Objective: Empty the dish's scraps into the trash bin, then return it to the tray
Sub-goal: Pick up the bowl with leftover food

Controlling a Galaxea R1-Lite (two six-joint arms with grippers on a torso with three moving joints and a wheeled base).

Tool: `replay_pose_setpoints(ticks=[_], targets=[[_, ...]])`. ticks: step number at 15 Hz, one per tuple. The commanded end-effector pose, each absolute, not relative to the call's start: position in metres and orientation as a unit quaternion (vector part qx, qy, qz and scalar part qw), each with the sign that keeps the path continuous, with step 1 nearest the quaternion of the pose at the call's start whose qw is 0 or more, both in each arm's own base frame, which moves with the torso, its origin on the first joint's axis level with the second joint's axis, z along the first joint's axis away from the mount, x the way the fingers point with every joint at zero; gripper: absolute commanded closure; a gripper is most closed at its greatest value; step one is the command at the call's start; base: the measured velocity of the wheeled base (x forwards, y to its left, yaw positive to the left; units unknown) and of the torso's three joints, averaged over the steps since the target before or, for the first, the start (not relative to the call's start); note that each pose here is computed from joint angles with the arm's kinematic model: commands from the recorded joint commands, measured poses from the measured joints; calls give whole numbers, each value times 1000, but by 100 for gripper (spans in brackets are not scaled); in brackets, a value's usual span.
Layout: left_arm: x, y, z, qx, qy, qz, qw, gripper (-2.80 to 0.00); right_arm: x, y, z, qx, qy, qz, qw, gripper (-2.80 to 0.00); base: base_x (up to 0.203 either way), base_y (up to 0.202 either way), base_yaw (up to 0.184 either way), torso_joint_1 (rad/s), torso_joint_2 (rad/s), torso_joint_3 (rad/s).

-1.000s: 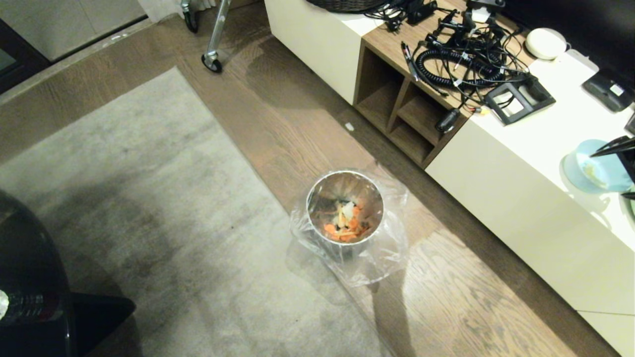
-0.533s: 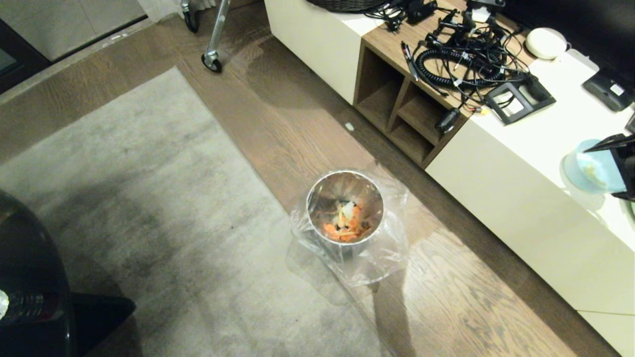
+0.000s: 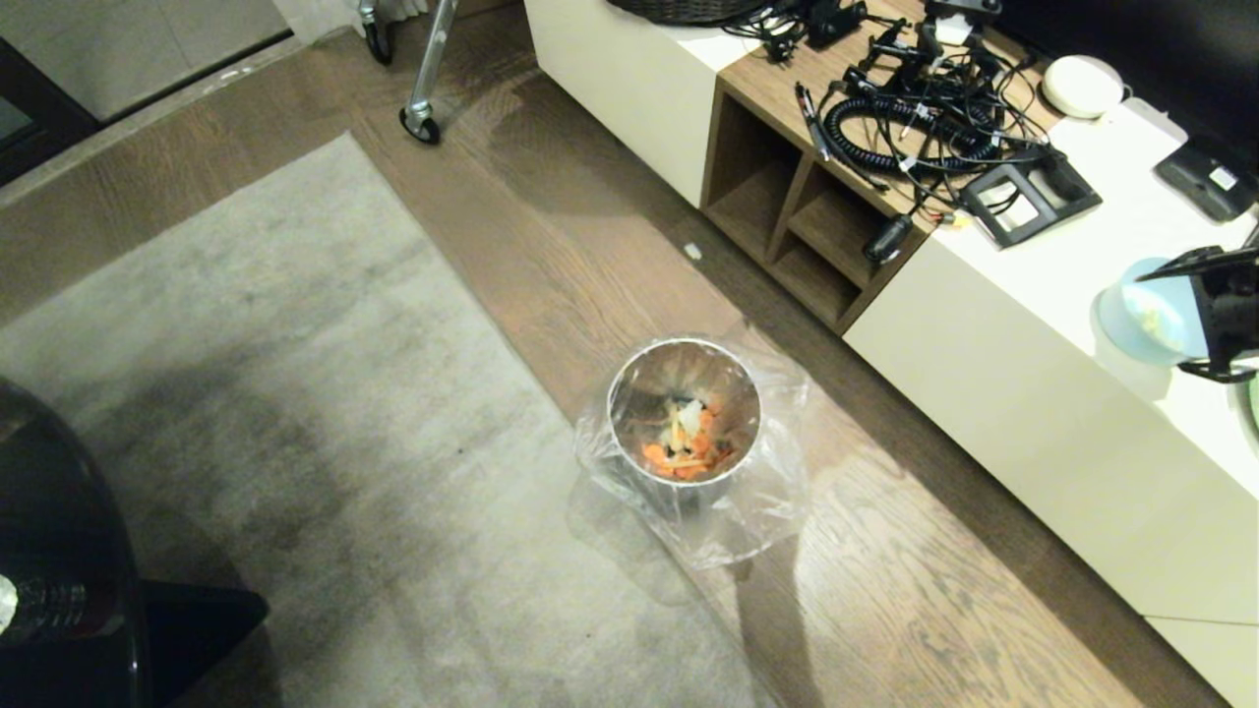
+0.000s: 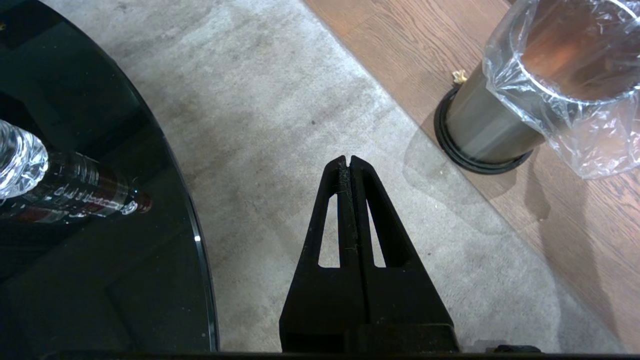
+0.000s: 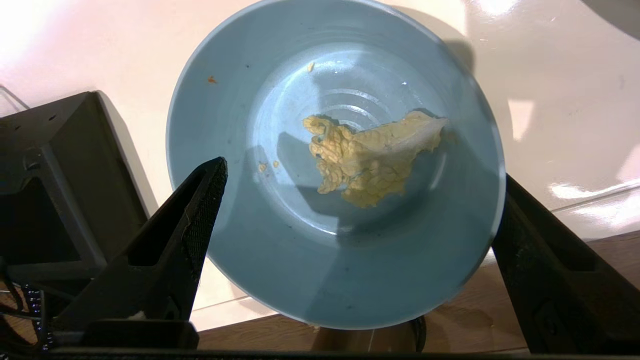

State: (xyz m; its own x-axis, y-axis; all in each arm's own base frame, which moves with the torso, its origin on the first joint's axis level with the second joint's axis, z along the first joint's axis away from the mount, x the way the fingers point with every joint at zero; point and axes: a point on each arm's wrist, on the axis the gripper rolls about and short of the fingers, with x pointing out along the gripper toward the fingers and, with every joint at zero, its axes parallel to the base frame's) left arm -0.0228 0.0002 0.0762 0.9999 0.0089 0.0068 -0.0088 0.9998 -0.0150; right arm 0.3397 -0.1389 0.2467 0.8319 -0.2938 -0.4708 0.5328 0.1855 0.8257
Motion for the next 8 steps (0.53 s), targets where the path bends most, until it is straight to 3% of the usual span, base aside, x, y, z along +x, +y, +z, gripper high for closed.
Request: replay_pose_setpoints(ticks=[1, 8], targets=[[-23, 0, 76, -8, -4, 5, 1000, 0, 339, -139, 247, 581, 102, -271, 760, -280, 0, 0, 0, 0, 0, 0], [-23, 0, 76, -8, -4, 5, 1000, 0, 332, -136, 246, 585, 110, -276, 754, -280, 0, 0, 0, 0, 0, 0]])
